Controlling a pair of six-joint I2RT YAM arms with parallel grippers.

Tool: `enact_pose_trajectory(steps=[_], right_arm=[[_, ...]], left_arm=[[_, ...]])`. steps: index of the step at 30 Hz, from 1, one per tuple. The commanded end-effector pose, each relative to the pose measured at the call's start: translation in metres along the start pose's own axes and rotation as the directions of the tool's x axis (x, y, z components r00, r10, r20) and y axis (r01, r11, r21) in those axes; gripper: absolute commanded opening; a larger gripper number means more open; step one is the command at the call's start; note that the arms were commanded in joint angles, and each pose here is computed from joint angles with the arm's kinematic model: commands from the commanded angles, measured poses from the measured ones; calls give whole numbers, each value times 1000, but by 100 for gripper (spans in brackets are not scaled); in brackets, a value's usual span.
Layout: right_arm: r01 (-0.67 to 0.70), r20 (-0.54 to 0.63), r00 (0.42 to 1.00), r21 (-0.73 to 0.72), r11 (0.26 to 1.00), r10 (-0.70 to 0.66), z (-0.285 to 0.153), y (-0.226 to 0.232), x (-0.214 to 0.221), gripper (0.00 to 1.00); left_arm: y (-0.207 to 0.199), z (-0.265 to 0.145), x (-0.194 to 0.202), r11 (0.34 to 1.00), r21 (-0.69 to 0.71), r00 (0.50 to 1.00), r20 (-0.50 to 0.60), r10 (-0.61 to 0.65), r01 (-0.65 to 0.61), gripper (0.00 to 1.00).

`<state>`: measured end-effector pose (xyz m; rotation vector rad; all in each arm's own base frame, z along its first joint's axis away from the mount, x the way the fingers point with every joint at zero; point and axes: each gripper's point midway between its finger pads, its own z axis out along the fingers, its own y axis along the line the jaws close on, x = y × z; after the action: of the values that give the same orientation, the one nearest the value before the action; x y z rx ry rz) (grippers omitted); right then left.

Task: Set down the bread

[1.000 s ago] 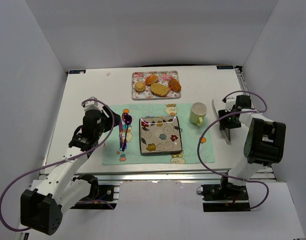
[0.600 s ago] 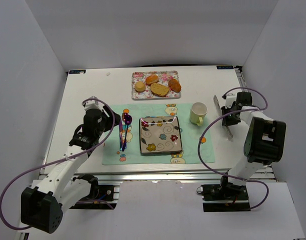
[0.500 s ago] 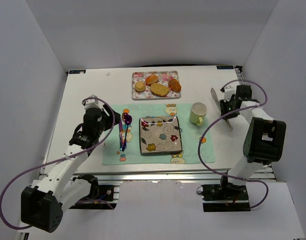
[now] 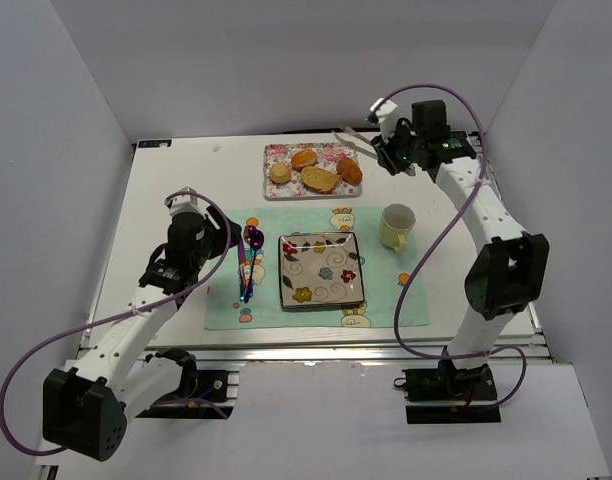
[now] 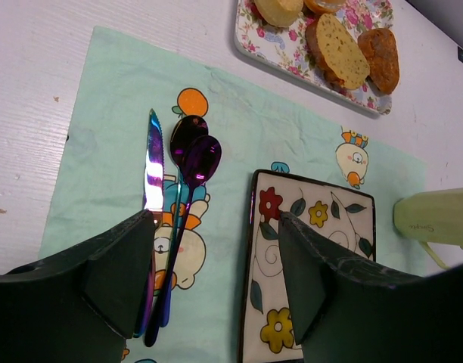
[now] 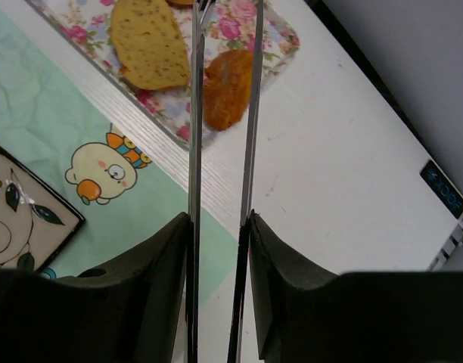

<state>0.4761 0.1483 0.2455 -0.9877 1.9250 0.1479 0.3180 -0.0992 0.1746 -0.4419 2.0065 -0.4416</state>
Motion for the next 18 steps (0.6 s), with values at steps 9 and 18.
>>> enact_pose_trajectory(steps=[9, 18], right_arm=[[108, -135, 982, -176, 979, -132, 50, 76, 11, 39], [150, -147, 974, -166, 975, -175, 66, 91, 10, 39]], left_arm=[[-3, -16, -18, 1000, 10, 998, 65, -22, 21, 76], [-4, -16, -18, 999, 18, 997, 69, -29, 28, 76]])
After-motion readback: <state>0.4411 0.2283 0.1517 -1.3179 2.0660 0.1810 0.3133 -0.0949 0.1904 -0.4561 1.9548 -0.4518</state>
